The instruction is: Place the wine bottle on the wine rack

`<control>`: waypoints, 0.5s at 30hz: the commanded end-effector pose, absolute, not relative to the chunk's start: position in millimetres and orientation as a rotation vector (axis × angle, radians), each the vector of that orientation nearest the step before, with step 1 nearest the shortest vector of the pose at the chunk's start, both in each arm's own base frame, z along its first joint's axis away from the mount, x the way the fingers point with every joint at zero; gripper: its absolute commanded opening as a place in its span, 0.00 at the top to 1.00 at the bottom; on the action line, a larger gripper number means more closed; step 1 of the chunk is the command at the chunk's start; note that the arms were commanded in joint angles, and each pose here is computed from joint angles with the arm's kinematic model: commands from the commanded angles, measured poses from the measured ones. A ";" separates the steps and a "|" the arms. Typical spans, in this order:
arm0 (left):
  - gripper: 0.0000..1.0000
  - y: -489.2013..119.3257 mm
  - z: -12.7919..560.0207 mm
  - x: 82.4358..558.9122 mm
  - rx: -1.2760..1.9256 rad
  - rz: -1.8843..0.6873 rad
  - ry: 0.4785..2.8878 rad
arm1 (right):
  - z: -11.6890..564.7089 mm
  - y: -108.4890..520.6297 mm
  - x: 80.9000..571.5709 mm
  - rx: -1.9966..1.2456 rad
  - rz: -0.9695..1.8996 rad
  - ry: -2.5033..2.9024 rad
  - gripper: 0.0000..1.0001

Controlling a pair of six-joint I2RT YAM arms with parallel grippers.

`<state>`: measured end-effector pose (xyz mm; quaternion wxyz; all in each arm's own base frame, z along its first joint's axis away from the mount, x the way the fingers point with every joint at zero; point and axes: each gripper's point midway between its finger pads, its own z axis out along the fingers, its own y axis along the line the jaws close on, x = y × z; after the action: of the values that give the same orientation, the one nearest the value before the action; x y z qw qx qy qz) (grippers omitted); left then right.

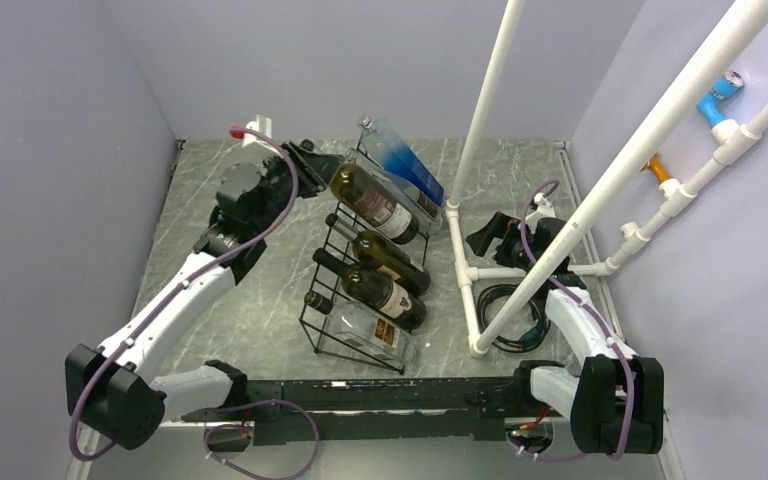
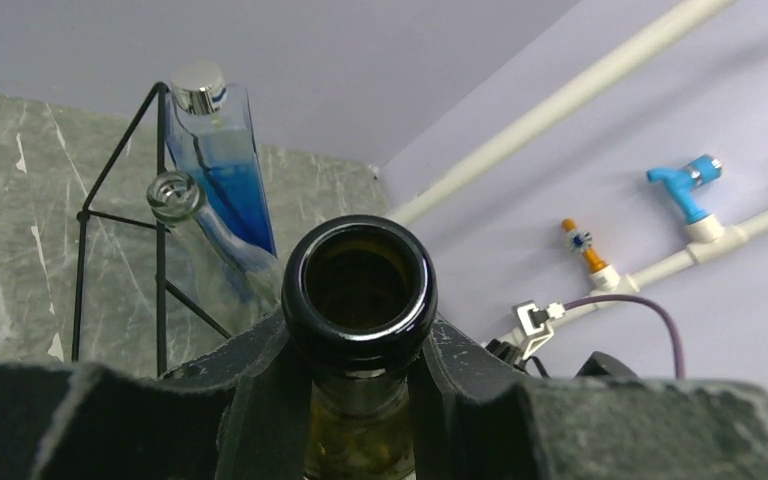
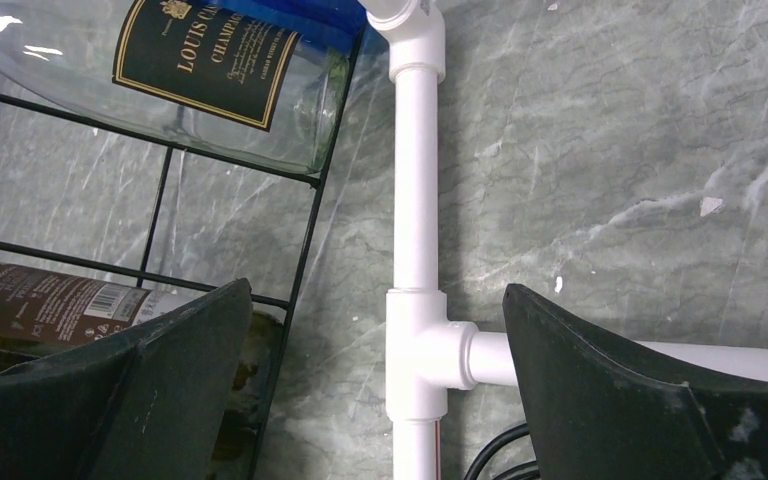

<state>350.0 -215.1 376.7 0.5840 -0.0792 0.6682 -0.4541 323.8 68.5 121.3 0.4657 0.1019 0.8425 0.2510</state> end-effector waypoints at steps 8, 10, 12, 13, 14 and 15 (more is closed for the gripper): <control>1.00 -252.6 418.2 355.4 -0.089 -0.925 1.402 | 137.2 71.1 327.5 0.212 0.630 2.007 0.00; 1.00 -259.4 410.6 357.0 -0.073 -0.887 1.412 | 137.2 71.3 327.4 0.212 0.630 2.007 0.00; 1.00 -265.8 405.8 358.3 -0.065 -0.867 1.424 | 137.7 71.1 327.6 0.211 0.629 2.005 0.00; 1.00 -268.3 403.5 359.3 -0.065 -0.857 1.431 | 137.2 71.5 327.4 0.210 0.631 2.007 0.00; 1.00 -271.0 400.7 360.2 -0.062 -0.847 1.438 | 137.4 71.2 327.4 0.211 0.630 2.007 0.00; 1.00 -274.2 398.0 360.7 -0.060 -0.838 1.444 | 136.8 71.4 327.4 0.212 0.631 2.009 0.00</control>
<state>357.2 -274.9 330.2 0.6029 -0.0134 0.7106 -0.3623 323.2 69.7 123.0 0.4666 0.0992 0.8413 0.2542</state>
